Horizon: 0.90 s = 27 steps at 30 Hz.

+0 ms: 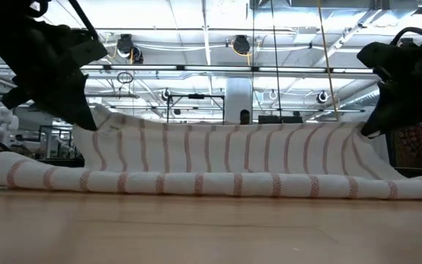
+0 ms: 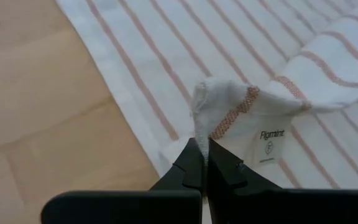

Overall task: Roll towel
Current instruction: Roll the white towel

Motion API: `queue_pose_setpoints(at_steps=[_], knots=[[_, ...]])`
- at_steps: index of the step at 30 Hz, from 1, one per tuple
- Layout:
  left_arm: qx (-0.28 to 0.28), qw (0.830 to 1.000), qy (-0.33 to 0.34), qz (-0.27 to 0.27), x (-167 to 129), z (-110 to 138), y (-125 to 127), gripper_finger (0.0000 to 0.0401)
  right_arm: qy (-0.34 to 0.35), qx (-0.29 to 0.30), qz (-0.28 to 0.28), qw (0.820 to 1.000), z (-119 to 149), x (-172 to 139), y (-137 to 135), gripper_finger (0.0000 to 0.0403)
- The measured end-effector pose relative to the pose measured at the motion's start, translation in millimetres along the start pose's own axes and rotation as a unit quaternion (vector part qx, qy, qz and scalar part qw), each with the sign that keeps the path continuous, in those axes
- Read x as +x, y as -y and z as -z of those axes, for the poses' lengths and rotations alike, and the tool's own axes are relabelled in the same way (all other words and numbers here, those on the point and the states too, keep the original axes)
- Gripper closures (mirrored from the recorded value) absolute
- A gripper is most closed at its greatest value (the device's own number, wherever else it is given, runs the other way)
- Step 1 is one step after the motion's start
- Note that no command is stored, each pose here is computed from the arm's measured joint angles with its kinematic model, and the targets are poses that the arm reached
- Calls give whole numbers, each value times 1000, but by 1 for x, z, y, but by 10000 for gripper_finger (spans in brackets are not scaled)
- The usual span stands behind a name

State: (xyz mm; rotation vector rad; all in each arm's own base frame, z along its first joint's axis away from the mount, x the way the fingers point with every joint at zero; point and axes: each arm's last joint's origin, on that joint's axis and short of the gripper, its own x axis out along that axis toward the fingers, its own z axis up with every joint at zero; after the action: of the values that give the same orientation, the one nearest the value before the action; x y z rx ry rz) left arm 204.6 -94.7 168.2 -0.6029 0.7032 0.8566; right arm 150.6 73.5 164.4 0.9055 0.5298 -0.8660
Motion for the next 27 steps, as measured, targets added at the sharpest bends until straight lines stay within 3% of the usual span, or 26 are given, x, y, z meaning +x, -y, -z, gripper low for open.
queue_pose_setpoints(at_steps=[4, 9, 19, 27], knots=[[-10, 1000, -10, -3, 2, -1, 0, 399, -5, 1, 1, 1000, 0, 0, 0, 399], [-88, 996, -12, -2, 0, -2, 1, 399, -15, 3, -5, 1000, -2, -2, 0, 399], [-121, 993, -9, -4, 0, -9, 4, 399, -18, -164, -26, 986, -23, -23, 12, 399], [-148, 989, -7, -4, 6, -17, 6, 399, -41, -182, -7, 982, -37, -33, 30, 399]])
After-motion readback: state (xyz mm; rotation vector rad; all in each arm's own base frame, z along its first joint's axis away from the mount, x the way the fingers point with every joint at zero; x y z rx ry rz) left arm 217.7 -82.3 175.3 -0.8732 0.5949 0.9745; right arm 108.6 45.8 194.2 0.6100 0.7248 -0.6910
